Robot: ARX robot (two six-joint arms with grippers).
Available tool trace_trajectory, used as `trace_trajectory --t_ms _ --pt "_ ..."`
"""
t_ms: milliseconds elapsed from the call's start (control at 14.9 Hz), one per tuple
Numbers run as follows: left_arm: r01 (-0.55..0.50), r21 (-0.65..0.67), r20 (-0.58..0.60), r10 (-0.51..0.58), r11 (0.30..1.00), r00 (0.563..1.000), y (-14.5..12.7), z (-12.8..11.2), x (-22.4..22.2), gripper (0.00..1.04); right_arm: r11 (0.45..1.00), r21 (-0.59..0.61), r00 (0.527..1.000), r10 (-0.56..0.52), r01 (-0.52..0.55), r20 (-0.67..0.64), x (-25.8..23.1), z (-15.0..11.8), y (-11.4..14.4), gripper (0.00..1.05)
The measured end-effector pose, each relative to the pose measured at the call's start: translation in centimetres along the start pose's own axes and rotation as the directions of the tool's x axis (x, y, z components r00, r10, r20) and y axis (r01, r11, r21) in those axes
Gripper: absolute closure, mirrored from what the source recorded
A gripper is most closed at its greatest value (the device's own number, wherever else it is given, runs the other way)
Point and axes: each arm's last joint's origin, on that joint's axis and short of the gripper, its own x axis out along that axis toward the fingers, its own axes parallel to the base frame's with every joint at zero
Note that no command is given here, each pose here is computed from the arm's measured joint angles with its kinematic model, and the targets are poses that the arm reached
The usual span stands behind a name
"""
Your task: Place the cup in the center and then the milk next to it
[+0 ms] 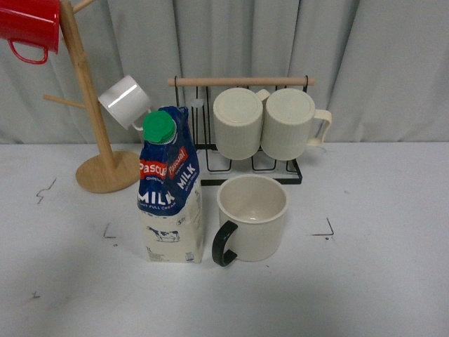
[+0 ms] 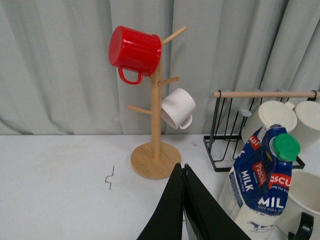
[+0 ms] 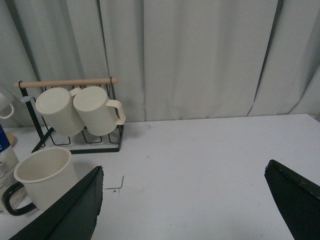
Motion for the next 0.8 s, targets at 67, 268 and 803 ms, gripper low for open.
trace_trajectory --t_ms 67,268,803 --pt "0.000 0.002 -0.009 0.000 1.000 1.000 0.3 -0.5 -0.4 1.03 1.000 0.000 1.000 0.000 0.000 0.000 0.0 0.0 0.0 0.06" --pt "0.004 0.002 -0.009 -0.004 1.000 1.000 1.0 -1.3 -1.3 1.03 1.000 0.000 1.000 0.000 0.000 0.000 0.0 0.0 0.0 0.06" --pt "0.006 0.002 0.009 -0.006 1.000 1.000 2.1 -2.5 -2.9 1.03 1.000 0.000 1.000 0.000 0.000 0.000 0.0 0.0 0.0 0.06"
